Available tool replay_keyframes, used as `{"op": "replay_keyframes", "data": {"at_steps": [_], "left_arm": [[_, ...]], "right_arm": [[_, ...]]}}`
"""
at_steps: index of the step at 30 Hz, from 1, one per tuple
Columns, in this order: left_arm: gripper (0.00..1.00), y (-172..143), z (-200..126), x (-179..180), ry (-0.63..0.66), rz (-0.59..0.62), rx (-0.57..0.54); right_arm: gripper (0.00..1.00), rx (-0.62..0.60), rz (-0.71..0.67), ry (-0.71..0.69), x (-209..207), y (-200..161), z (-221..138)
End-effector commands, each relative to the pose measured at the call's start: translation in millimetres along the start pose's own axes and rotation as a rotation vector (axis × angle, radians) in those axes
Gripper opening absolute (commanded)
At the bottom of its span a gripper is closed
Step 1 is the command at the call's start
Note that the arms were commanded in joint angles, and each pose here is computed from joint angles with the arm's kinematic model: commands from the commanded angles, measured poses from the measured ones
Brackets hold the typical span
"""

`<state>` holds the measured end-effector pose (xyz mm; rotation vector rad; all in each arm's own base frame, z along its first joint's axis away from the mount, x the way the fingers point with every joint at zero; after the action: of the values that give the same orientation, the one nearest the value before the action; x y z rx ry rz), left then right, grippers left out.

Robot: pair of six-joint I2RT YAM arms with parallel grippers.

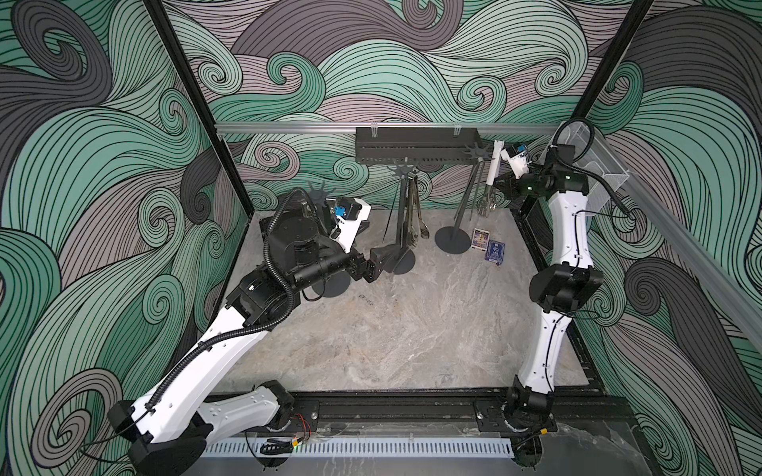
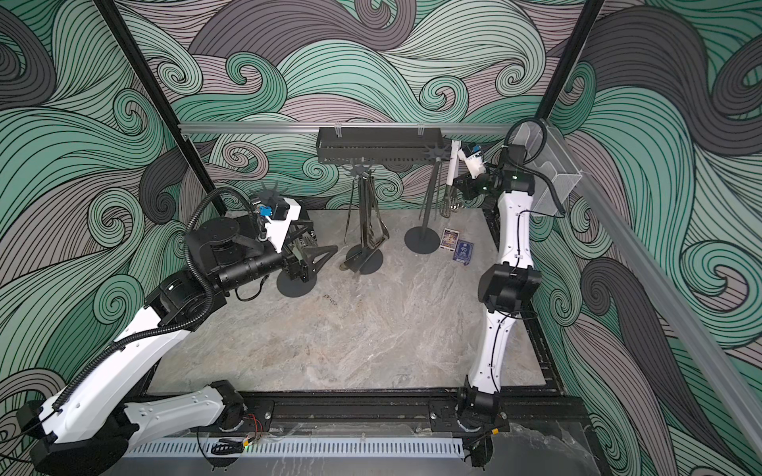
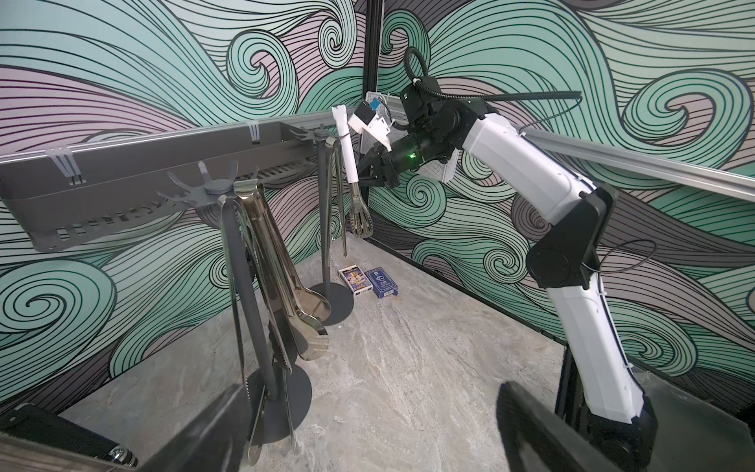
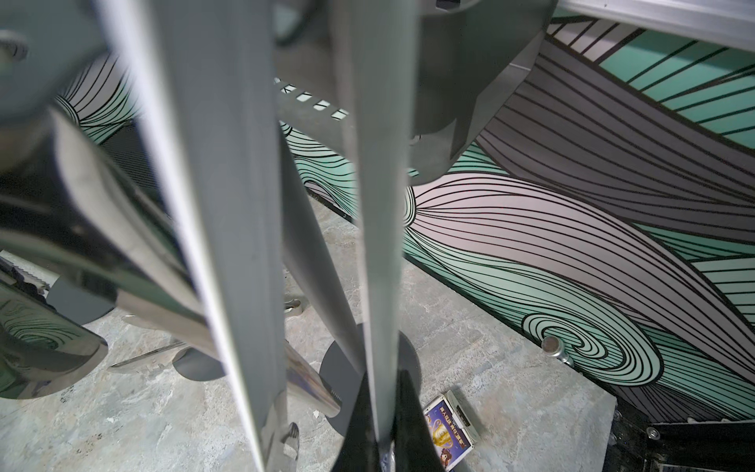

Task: Hang food tongs on kitchen utensil racks
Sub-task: Hang the food tongs on the rack.

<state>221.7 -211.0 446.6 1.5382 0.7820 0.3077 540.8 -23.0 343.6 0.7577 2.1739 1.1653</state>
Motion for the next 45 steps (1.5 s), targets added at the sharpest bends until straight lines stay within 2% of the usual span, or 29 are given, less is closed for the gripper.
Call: {"op": "replay_keyframes", "data": {"at_steps": [1, 19, 45], "left_arm": [[0.94, 4.7, -0.1, 0.1, -0.011, -0.008, -0.021], [0.94, 3.4, 0.9, 2.1, -0.014, -0.017, -0.021], [0.93, 3.3, -0.4, 1.2, -0.036, -0.031, -0.035]], "right_arm": [[0.00, -0.017, 0.003, 0.006, -0.1, 3.4, 3.6], [0.00, 0.012, 0.024, 0.042, 5.0, -10.6, 22.2], [0.00, 0.166, 0.040, 0.057, 23.6, -44.8, 26.1]]}}
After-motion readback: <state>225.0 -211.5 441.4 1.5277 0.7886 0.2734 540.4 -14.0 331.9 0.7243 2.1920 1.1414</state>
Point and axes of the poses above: each gripper's point midway between its finger pads, its own z axis out along the fingers, its own x axis along the line the jaws close on, y = z × x, the point moved 5 cm from there along -z, back along the fingers, and after that the axes turned 11 degrees about -z, right-handed, at the moved point
